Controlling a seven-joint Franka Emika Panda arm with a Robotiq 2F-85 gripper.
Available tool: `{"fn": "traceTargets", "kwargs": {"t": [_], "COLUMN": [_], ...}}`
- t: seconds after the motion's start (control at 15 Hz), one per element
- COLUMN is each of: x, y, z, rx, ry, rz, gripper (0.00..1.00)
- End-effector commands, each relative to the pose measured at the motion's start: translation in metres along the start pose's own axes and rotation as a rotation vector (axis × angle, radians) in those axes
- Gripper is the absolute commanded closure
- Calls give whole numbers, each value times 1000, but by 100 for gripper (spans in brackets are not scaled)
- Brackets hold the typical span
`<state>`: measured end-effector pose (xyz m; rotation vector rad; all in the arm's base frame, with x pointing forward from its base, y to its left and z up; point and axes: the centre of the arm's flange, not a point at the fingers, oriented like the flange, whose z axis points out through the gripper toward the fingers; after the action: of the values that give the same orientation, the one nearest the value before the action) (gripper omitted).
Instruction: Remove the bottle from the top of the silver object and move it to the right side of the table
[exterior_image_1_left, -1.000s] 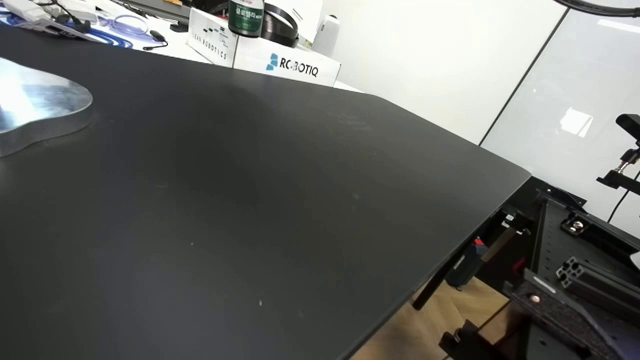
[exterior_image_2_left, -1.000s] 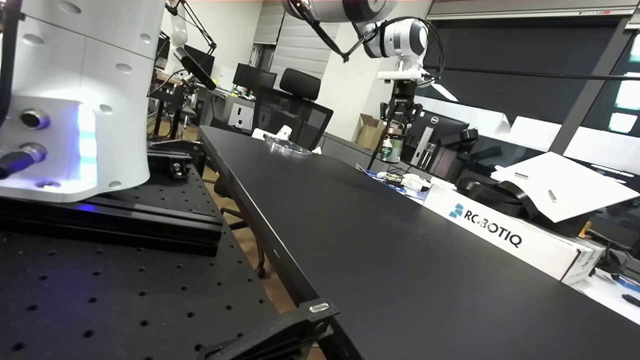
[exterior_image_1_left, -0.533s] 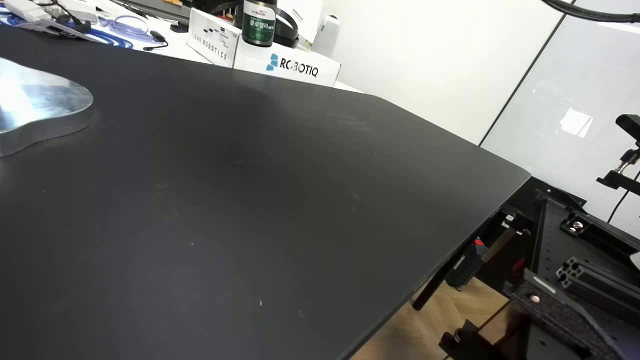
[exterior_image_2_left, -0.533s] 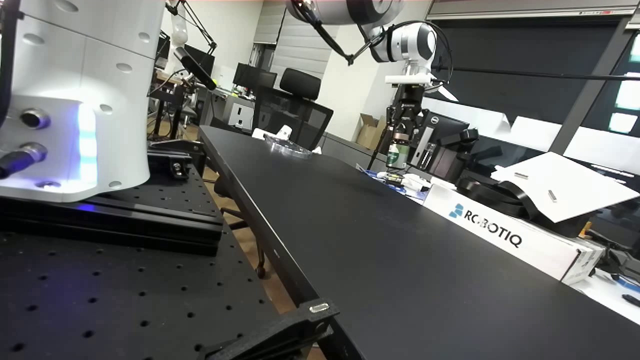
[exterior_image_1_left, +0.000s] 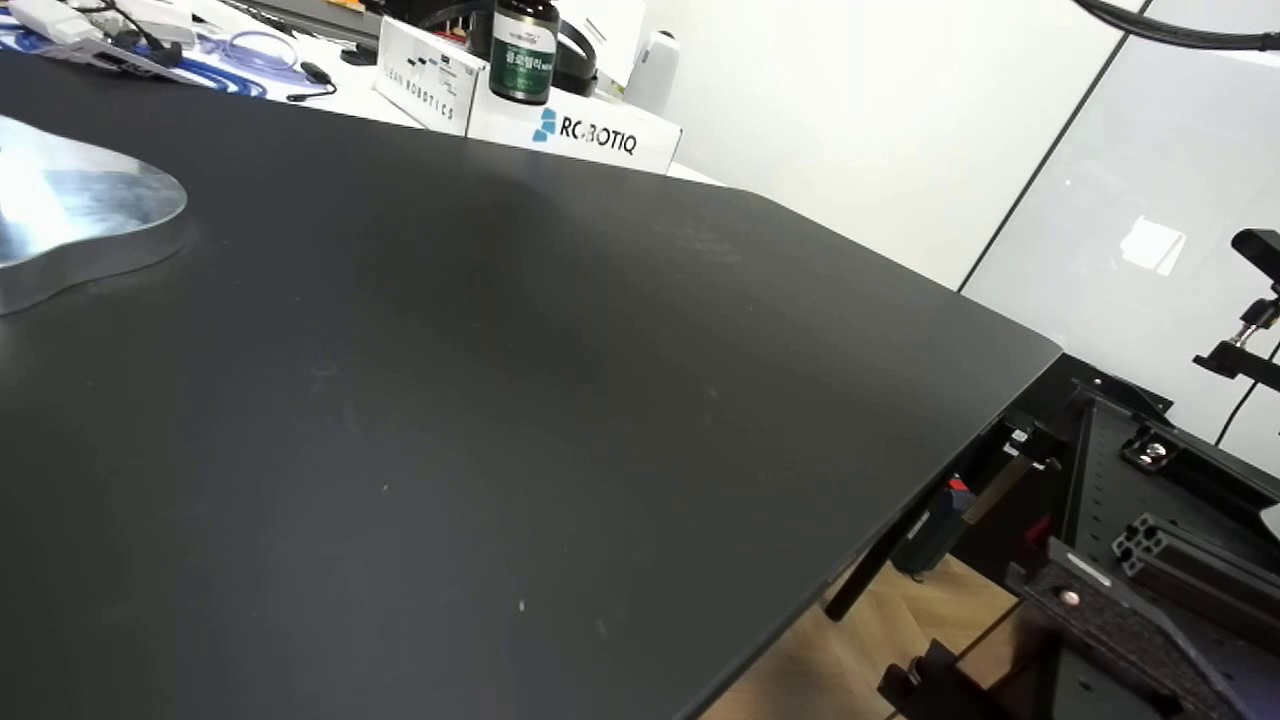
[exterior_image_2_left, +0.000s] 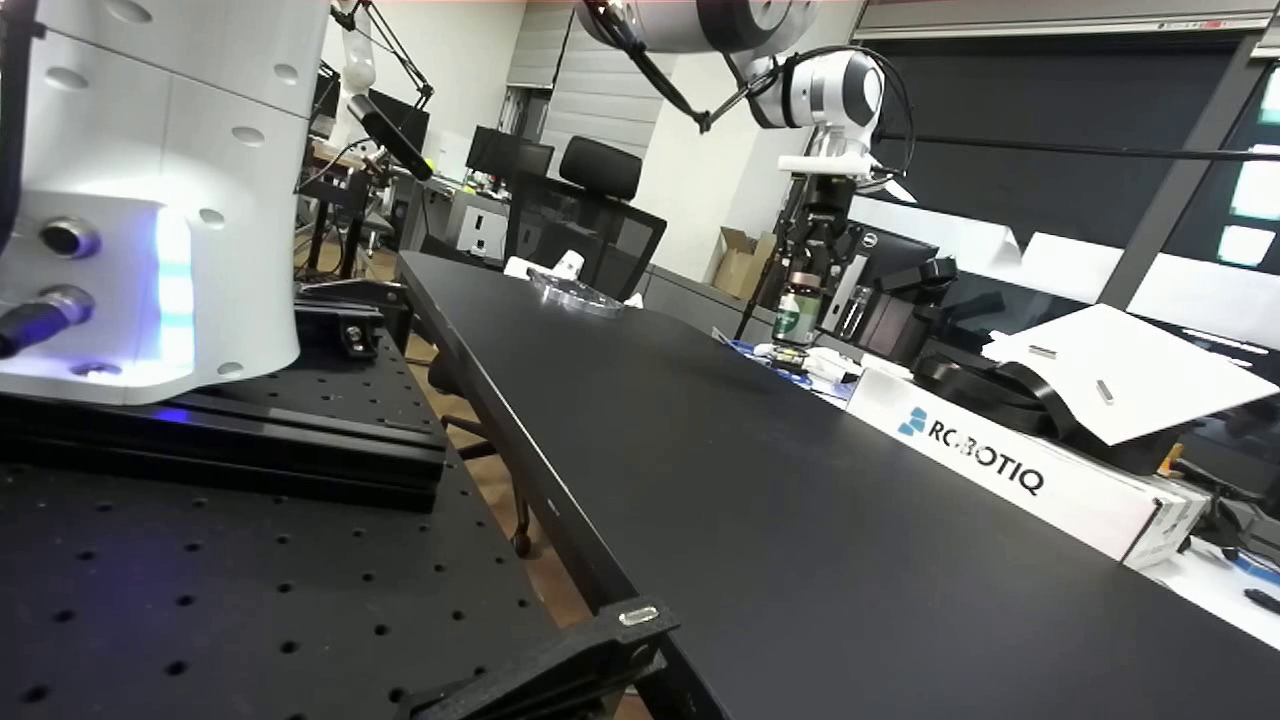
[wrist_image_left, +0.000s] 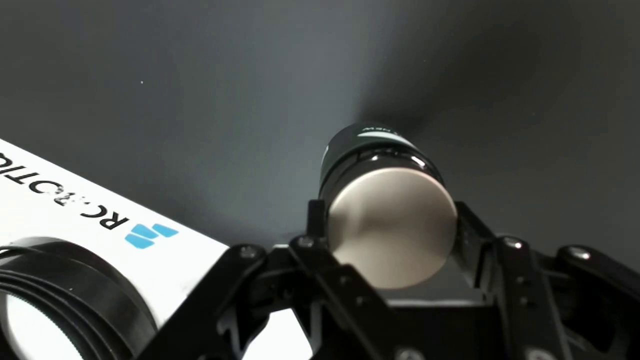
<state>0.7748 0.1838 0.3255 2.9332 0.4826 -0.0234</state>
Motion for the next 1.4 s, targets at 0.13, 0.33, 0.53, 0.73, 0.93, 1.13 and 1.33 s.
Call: {"fn": "traceTargets", "kwargs": {"t": [0.13,0.33,0.53,0.73,0.93,1.13,1.33], "x": [-70,-69,-70,-72,-75,-77,-78], "y": [26,41,54,65,72,77,81], "z": [27,41,59,79,95,104,97], "rx": [80,90,88,96,103,111,108], "ry": [59,71,65,51,42,33,42], "rz": [-3,4,12,19,23,29,31], "gripper": [64,64,64,64,64,14,2]}}
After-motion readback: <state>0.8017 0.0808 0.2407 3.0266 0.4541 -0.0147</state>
